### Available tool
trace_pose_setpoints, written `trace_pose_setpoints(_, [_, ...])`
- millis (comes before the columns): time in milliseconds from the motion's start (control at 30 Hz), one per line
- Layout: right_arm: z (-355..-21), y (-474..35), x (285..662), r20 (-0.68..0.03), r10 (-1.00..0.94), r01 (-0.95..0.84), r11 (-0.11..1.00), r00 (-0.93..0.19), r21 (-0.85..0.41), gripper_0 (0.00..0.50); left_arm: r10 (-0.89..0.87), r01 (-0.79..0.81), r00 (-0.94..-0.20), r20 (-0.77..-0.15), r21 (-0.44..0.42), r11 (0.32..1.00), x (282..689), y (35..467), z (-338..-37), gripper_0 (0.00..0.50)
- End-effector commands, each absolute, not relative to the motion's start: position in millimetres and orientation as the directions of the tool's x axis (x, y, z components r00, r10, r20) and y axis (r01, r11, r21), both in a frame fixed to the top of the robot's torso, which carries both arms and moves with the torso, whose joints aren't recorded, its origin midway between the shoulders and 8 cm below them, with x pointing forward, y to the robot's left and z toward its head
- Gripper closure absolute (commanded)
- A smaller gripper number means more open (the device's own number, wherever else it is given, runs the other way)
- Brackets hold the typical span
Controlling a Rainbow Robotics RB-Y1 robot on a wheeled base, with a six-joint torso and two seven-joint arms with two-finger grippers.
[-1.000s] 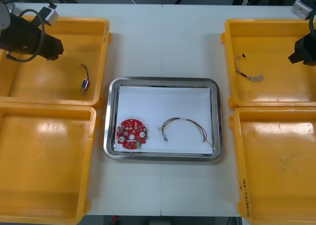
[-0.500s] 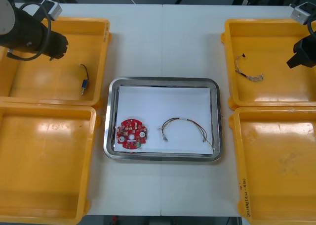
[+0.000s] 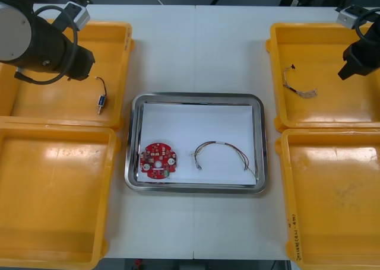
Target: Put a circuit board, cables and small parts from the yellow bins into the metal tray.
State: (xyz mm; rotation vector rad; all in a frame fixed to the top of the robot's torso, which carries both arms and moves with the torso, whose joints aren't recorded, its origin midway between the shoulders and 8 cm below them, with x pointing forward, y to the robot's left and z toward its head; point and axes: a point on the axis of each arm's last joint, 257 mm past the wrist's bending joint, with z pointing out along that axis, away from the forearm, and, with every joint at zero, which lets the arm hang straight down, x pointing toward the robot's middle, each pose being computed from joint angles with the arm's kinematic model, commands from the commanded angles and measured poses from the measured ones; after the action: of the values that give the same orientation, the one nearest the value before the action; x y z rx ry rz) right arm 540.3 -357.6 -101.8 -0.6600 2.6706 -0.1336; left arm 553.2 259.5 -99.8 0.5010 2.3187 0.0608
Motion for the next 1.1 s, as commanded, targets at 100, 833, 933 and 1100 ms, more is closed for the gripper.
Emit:
trace_pose_setpoints(100, [-71.0,-334.2,571.1,-0.402,-0.512,-0.464,0.859,-0.759,-0.216,0.000,0.166,0.194,-0.699,-0.696,0.039,0.980,523.8,219.8,-90.8,0.500])
trace_pose_setpoints(833, [-88.1,-308.9,588.3,-0.351,-0.729,-0.656,0.683,-0.587,-0.321,0.000,0.063,0.107,-0.707,-0.705,-0.019,0.994,511.7,130.1,-142.7,0.497])
trace_pose_setpoints(933, [-94.3,-306.4,587.7,-0.331,-0.768,-0.694,0.638,-0.548,-0.334,0.000,0.059,0.106,-0.711,-0.701,-0.023,0.994,513.4,124.4,-151.5,0.498])
trace_pose_setpoints(1100, [-103.6,-308.6,590.9,-0.321,-0.799,-0.716,0.599,-0.508,-0.357,0.000,0.042,0.104,-0.709,-0.704,-0.046,0.993,524.7,117.4,-166.2,0.497])
